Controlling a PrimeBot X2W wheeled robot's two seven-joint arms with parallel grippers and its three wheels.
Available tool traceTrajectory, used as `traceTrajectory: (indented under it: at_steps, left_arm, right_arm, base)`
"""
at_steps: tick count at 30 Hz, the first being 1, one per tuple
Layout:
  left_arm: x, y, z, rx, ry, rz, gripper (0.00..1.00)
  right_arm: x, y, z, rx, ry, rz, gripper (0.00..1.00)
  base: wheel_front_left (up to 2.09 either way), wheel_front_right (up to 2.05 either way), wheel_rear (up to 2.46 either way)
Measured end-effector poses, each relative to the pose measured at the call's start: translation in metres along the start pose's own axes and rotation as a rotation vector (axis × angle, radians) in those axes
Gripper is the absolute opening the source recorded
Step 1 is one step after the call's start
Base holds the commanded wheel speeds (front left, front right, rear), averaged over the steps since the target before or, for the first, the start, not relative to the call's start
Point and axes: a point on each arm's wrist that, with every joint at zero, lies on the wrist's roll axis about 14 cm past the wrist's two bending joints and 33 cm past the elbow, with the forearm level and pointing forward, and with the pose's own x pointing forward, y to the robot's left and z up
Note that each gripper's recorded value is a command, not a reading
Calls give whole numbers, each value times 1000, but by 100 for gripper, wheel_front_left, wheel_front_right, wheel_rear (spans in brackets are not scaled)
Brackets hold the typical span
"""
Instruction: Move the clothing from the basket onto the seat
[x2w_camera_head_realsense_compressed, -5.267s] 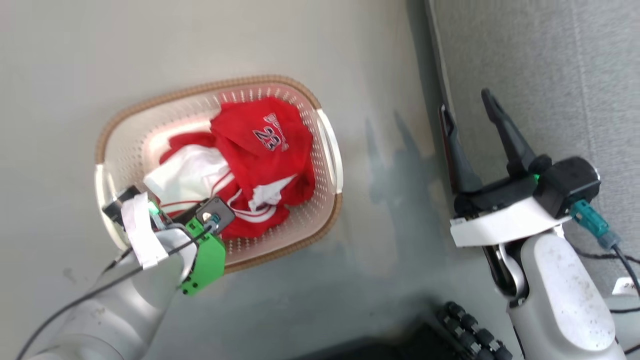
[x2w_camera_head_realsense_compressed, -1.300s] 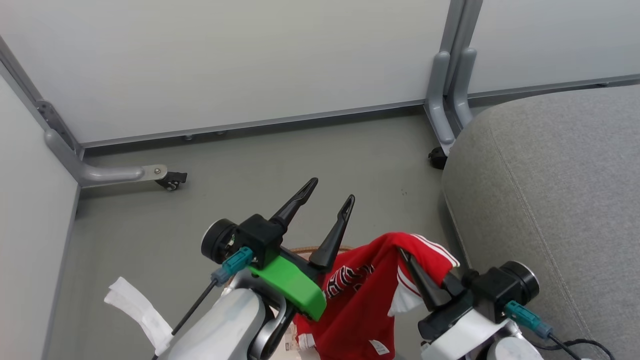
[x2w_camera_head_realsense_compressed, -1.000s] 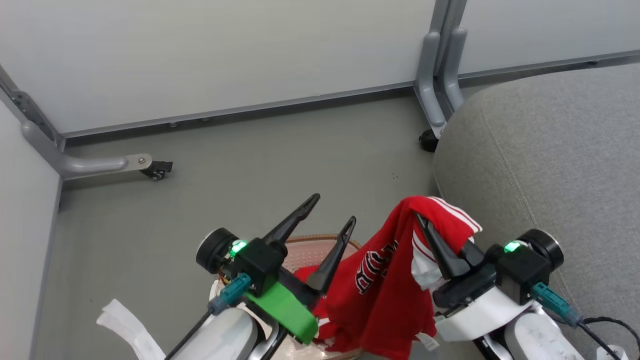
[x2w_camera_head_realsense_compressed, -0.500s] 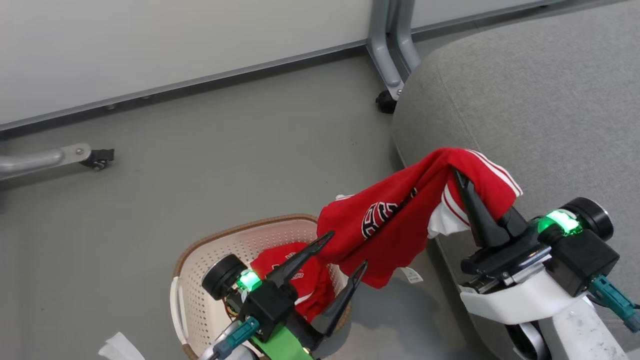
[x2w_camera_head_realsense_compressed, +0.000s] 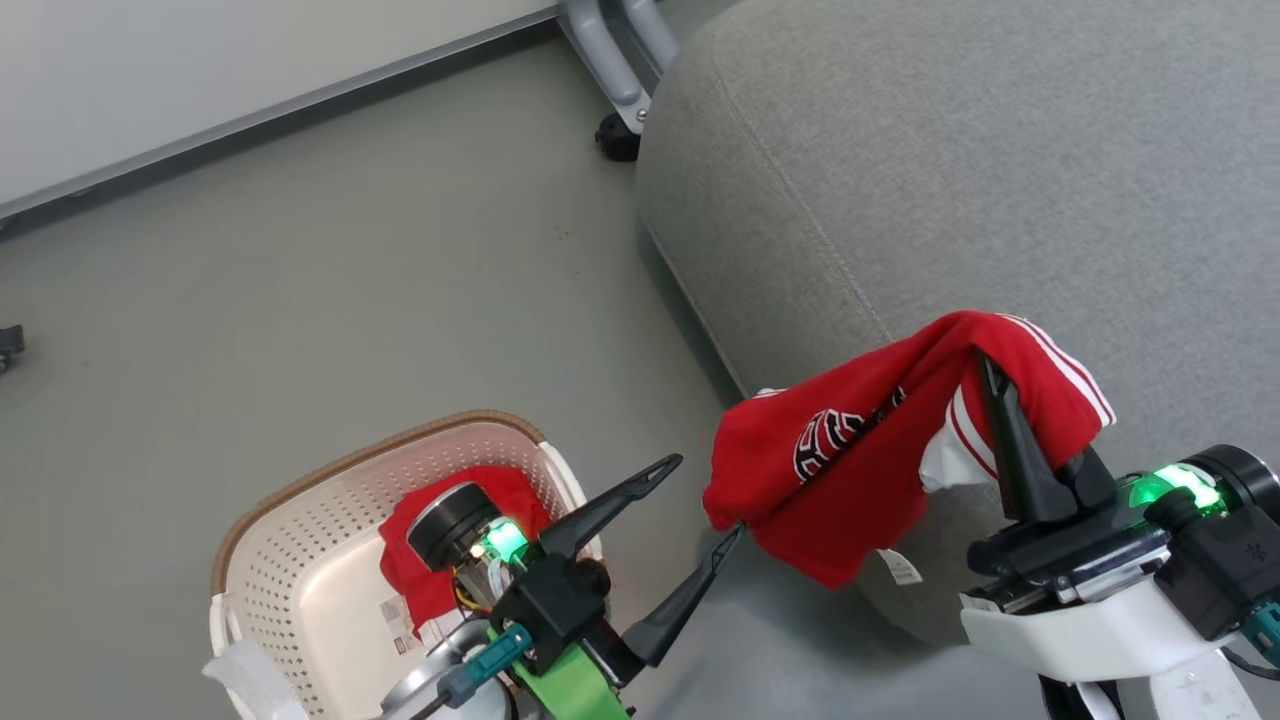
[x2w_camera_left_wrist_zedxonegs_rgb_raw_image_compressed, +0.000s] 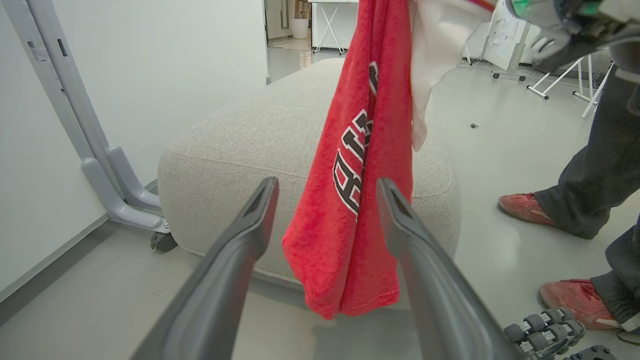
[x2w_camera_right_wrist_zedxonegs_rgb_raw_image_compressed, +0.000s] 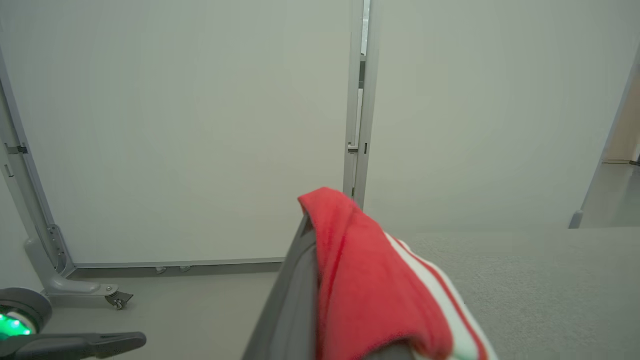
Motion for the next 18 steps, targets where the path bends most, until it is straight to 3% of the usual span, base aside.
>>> traceTrajectory:
  at_steps: [5, 10, 18]
  left_arm:
    - [12, -3, -10, -24, 4, -59, 100]
    - [20, 7, -22, -40, 5, -84, 100]
    - [26, 25, -47, -68, 10, -129, 100]
  right_arm:
    - [-5, -21, 1, 0, 8, -88, 0]
    - [28, -44, 36, 17, -148, -132, 0]
    - [119, -79, 100, -237, -363, -33, 0]
  base:
    - [0, 0, 0]
    - [0, 0, 0]
    - [0, 0, 0]
